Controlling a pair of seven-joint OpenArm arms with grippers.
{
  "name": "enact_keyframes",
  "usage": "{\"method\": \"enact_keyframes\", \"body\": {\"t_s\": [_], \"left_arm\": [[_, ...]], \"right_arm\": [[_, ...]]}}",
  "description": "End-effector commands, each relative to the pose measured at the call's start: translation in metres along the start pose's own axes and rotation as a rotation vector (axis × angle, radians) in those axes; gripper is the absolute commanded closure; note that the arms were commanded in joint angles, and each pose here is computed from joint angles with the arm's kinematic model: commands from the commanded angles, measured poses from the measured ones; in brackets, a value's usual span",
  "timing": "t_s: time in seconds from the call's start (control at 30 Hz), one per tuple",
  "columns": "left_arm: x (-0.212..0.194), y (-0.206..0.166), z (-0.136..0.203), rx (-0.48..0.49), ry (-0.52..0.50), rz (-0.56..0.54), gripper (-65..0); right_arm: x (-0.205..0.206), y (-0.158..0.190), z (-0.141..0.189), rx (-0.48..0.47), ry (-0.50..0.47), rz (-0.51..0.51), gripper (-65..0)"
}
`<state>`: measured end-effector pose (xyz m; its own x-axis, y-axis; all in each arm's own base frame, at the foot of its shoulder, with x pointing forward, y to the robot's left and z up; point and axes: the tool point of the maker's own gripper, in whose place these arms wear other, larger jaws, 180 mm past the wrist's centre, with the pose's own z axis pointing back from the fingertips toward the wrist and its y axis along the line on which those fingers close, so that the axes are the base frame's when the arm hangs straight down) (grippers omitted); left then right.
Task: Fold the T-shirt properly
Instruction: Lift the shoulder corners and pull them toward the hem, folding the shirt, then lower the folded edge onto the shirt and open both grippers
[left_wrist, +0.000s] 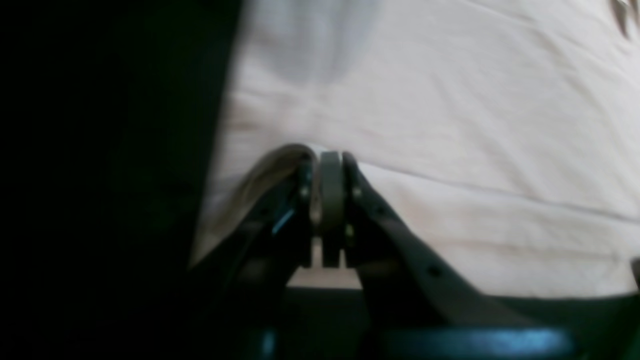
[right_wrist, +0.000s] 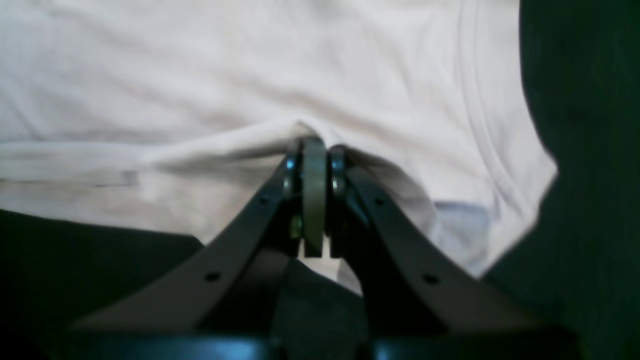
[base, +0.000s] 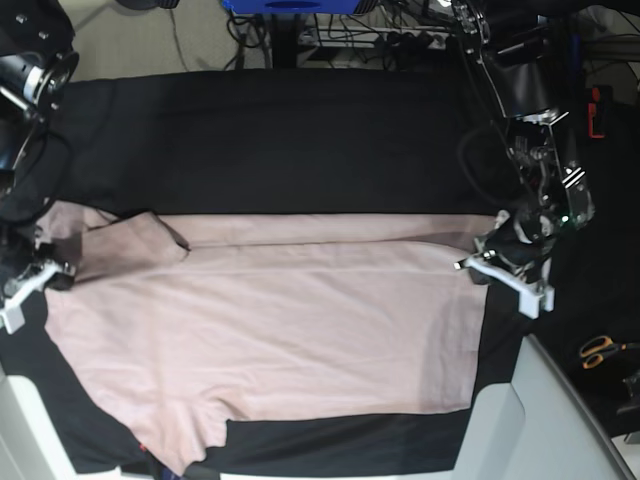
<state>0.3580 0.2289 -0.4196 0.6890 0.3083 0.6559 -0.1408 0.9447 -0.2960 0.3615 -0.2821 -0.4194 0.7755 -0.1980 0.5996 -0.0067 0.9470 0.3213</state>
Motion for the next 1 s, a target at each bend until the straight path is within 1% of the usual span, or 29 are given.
{"method": "enact_keyframes", "body": {"t_s": [0.0,0.1,0.17,0.27,0.37,0.47,0.57,0.73,0.83,0.97], "left_arm": [[0.023,-0.005,0.0,-0.014,-0.053,-0.019,0.0],[0.023,-0.015,-0.007,-0.035,-0.036,-0.031,0.0],[0.025,-0.017,-0.01,-0.04,-0.047,-0.031,0.0],[0.031,-0.016,-0.01,-0.04,-0.083,-0.026,0.0],[0.025,-0.008,-0.014,-0.028,-0.062,-0.017,0.0],[0.024,-0.006,-0.02,-0.028,-0.066,0.0,0.0],[0.018,-0.001,-0.025,-0.021,-0.064,0.019,0.0],[0.015,-0.007,-0.034,-0.036,-0.056,-0.042,0.0],[0.023,-0.012,-0.036,-0.044,-0.072,-0.047,0.0],[0.029,-0.013,-0.036,-0.045,-0.083,-0.047,0.0]], "right_arm": [[0.028,-0.002,0.006,0.002,-0.066,0.011,-0.5],[0.029,-0.001,-0.002,0.022,-0.075,-0.019,-0.5],[0.032,0.008,-0.01,0.042,-0.071,0.001,-0.5],[0.033,0.022,-0.019,0.064,-0.07,0.056,-0.5],[0.037,0.03,-0.023,0.076,-0.083,0.083,-0.5],[0.045,0.037,-0.026,0.088,-0.094,0.105,-0.5],[0.048,0.044,-0.033,0.108,-0.097,0.102,-0.5],[0.049,0.055,-0.046,0.139,-0.097,0.105,-0.5],[0.054,0.062,-0.048,0.148,-0.103,0.132,-0.5],[0.062,0.066,-0.049,0.155,-0.117,0.136,-0.5]]}}
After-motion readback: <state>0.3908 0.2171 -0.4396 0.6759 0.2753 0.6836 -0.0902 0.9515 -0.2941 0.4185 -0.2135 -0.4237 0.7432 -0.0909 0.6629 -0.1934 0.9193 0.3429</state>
